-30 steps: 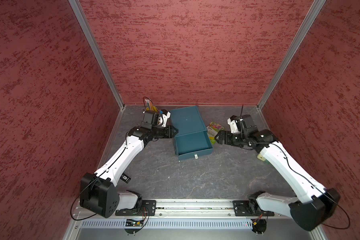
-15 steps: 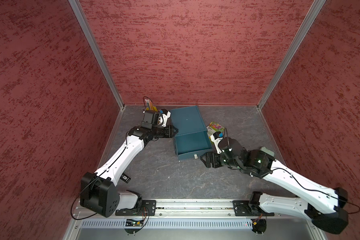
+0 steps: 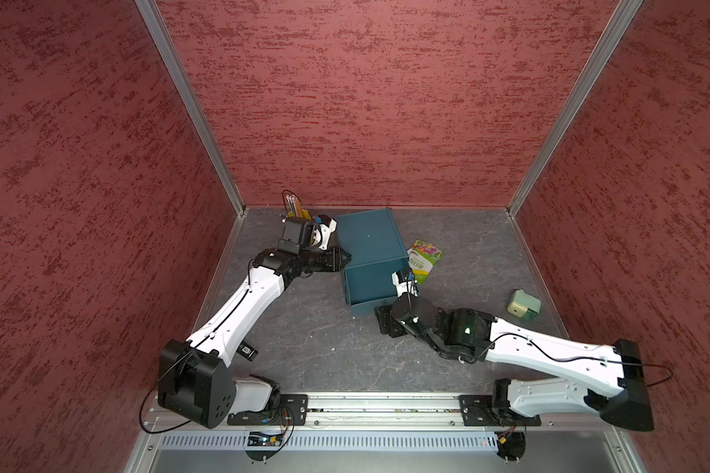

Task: Take the seed bags out of the drawer
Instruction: Close the drawer in the storage box.

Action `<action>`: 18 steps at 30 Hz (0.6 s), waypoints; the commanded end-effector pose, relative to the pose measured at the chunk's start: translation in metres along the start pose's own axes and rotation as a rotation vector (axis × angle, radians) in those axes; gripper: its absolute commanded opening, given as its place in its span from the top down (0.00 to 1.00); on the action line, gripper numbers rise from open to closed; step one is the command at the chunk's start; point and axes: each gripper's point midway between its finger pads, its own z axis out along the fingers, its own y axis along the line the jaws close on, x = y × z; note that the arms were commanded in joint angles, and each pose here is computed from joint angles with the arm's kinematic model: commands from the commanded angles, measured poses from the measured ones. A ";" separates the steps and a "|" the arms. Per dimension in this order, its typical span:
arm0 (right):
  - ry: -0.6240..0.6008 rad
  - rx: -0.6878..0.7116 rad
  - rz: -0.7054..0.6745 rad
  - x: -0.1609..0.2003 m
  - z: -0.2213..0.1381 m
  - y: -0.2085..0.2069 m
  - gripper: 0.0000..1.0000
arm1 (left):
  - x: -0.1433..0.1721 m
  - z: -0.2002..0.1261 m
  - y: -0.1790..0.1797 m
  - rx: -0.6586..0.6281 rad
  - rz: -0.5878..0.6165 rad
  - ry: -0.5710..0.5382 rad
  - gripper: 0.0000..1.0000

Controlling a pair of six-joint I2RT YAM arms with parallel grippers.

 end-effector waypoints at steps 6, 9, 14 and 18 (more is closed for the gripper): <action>-0.142 0.046 -0.010 -0.028 0.010 0.004 0.23 | 0.052 0.013 0.023 -0.076 -0.017 0.179 0.59; -0.160 0.051 -0.001 -0.032 0.012 0.005 0.23 | 0.053 0.013 0.023 -0.075 -0.017 0.183 0.59; -0.188 0.056 -0.014 -0.040 0.021 0.006 0.23 | 0.054 0.013 0.022 -0.068 -0.018 0.185 0.59; -0.215 0.051 0.001 -0.051 0.028 0.004 0.23 | 0.055 0.011 0.021 -0.067 -0.020 0.186 0.59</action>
